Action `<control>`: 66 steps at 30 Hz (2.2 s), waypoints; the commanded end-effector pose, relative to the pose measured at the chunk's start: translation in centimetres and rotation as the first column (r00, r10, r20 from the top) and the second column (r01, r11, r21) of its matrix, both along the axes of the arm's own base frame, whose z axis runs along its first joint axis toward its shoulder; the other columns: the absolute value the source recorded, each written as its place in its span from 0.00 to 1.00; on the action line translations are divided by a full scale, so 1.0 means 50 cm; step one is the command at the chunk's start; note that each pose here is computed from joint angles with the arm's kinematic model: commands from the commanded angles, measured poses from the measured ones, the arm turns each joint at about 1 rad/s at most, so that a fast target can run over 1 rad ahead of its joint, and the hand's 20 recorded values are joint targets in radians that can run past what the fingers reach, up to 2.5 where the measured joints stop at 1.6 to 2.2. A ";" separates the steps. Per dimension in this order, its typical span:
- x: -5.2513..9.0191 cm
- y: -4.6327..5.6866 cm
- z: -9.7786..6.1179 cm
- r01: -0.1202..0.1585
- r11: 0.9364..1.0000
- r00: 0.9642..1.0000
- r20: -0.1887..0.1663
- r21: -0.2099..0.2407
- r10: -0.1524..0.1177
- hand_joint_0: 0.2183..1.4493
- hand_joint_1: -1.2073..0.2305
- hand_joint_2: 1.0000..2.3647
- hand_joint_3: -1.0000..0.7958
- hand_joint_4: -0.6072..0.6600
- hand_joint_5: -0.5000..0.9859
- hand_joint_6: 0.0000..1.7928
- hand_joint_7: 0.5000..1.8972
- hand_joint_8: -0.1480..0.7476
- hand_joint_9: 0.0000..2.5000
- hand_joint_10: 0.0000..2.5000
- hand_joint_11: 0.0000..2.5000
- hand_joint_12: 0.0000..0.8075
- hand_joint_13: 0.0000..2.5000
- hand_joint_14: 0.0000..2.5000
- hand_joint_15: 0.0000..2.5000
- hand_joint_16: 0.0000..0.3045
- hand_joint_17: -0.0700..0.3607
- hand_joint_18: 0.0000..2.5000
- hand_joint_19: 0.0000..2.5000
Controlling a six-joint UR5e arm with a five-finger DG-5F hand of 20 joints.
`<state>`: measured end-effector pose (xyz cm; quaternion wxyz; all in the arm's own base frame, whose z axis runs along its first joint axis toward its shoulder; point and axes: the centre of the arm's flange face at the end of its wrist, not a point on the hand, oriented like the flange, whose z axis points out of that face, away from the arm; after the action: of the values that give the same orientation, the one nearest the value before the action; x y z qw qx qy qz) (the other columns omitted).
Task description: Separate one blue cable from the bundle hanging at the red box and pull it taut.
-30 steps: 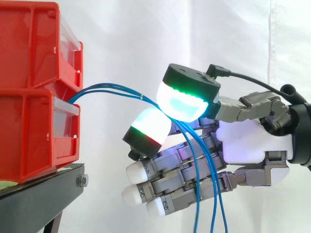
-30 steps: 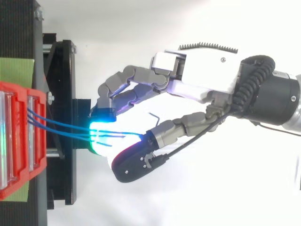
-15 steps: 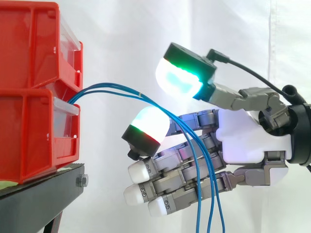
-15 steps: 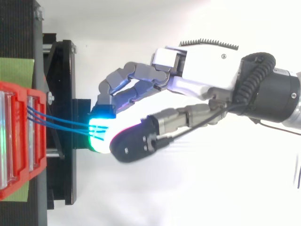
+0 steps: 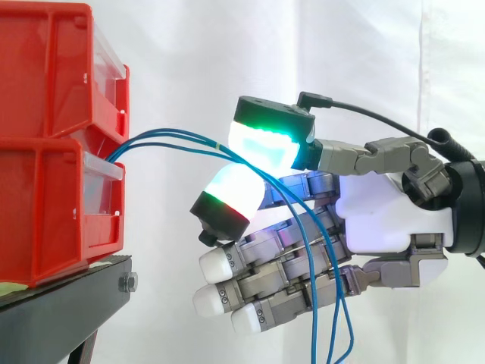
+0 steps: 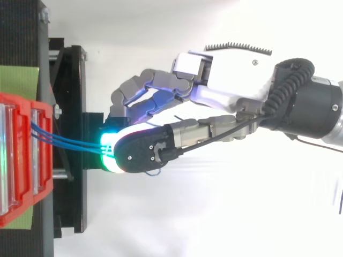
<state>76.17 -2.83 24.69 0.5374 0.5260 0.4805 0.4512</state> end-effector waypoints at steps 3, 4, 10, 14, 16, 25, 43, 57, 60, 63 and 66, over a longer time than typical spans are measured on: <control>0.000 -0.002 0.004 0.001 1.000 1.000 -0.011 -0.002 -0.001 0.38 0.31 0.01 0.36 0.57 0.19 0.48 0.30 0.47 0.31 0.01 0.19 0.35 0.23 0.00 0.06 0.11 0.34 0.19 0.09; -0.001 -0.003 0.002 0.001 1.000 1.000 -0.014 -0.003 -0.001 0.39 0.31 0.01 0.34 0.57 0.19 0.49 0.30 0.47 0.31 0.01 0.19 0.34 0.23 0.00 0.06 0.11 0.34 0.19 0.09; -0.002 -0.003 0.002 0.001 1.000 1.000 -0.017 -0.003 -0.001 0.38 0.31 0.00 0.28 0.59 0.19 0.49 0.29 0.47 0.31 0.01 0.20 0.34 0.23 0.00 0.06 0.11 0.34 0.19 0.10; -0.002 -0.003 0.002 0.001 1.000 1.000 -0.017 -0.003 -0.001 0.37 0.31 0.00 0.28 0.59 0.19 0.49 0.29 0.47 0.32 0.01 0.20 0.34 0.24 0.00 0.06 0.11 0.33 0.20 0.10; -0.002 -0.003 0.002 0.001 1.000 1.000 -0.017 -0.003 -0.001 0.38 0.31 0.00 0.28 0.58 0.20 0.49 0.29 0.48 0.32 0.01 0.20 0.34 0.24 0.00 0.06 0.11 0.33 0.20 0.10; -0.002 -0.003 0.001 0.001 1.000 1.000 -0.019 -0.003 -0.001 0.47 0.24 0.00 0.28 0.49 0.19 0.51 0.36 0.45 0.32 0.01 0.20 0.33 0.24 0.00 0.06 0.11 0.33 0.20 0.10; -0.004 -0.008 0.000 0.004 1.000 1.000 -0.026 -0.003 -0.005 0.32 0.16 0.00 0.28 0.58 0.19 0.50 0.32 0.45 0.32 0.01 0.22 0.34 0.24 0.00 0.06 0.11 0.34 0.21 0.10; -0.010 -0.018 0.008 0.000 1.000 0.999 -0.039 -0.005 0.000 0.26 0.45 0.00 0.28 0.60 0.21 0.48 0.34 0.49 0.34 0.01 0.21 0.36 0.24 0.00 0.07 0.12 0.36 0.21 0.13; -0.012 -0.021 0.006 0.001 1.000 0.999 -0.051 -0.007 -0.002 0.33 0.43 0.00 0.28 0.56 0.21 0.48 0.37 0.48 0.33 0.01 0.21 0.35 0.24 0.00 0.08 0.11 0.34 0.21 0.13; -0.013 -0.023 0.008 0.003 1.000 0.999 -0.052 -0.007 -0.003 0.34 0.38 0.01 0.36 0.54 0.20 0.49 0.40 0.48 0.33 0.01 0.21 0.36 0.24 0.00 0.08 0.12 0.35 0.21 0.14; -0.014 -0.021 0.007 0.001 1.000 0.998 -0.057 -0.008 -0.002 0.35 0.35 0.02 0.41 0.51 0.20 0.50 0.41 0.48 0.33 0.01 0.21 0.36 0.24 0.00 0.08 0.12 0.35 0.21 0.14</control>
<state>75.51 -3.90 25.01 0.5266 0.5365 0.4959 0.4346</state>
